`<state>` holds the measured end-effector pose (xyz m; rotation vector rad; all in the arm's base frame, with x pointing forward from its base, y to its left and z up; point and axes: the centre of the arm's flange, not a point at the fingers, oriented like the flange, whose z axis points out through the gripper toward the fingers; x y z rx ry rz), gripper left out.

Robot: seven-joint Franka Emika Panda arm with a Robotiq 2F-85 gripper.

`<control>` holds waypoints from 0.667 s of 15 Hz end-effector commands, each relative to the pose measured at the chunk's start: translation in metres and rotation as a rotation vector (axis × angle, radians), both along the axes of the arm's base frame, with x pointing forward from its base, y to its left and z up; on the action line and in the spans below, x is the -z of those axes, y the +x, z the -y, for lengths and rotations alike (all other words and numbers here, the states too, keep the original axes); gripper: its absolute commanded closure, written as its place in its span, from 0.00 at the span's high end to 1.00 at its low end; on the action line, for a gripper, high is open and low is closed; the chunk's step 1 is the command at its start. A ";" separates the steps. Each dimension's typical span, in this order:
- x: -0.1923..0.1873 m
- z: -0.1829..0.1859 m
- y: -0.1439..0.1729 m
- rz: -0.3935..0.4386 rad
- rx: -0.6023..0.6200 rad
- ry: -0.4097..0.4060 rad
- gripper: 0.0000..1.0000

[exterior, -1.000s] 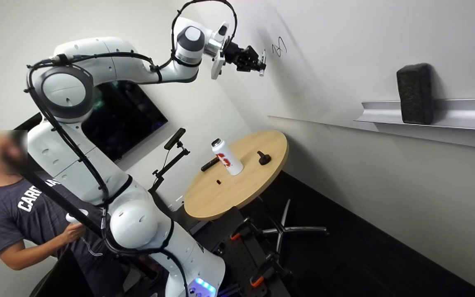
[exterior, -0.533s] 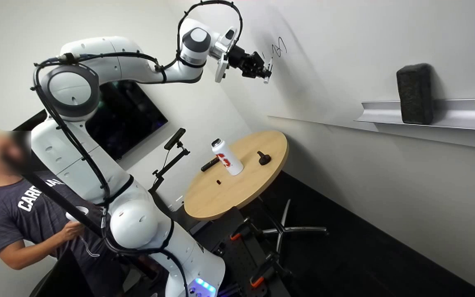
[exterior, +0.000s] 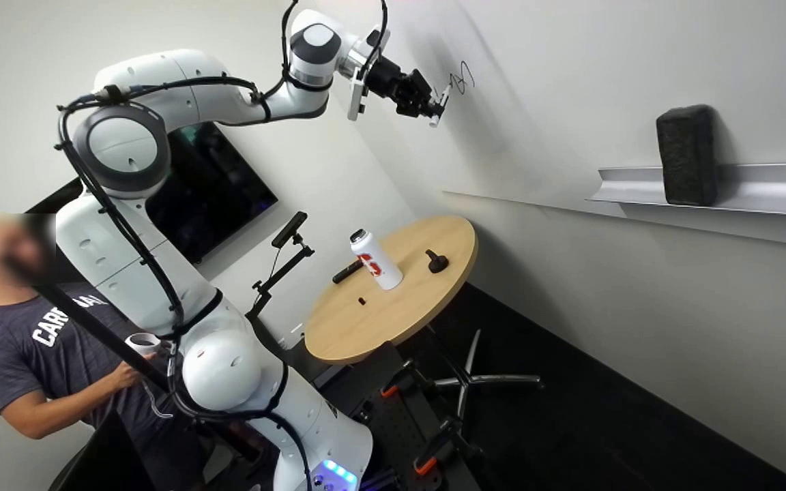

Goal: Scribble on the whiteboard with the black marker

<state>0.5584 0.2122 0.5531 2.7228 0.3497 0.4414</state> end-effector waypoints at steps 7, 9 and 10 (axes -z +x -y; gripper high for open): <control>-0.013 -0.026 0.035 -0.005 -0.048 -0.016 0.05; -0.013 -0.034 0.032 -0.007 -0.072 -0.015 0.05; -0.014 -0.039 0.031 -0.007 -0.086 -0.015 0.05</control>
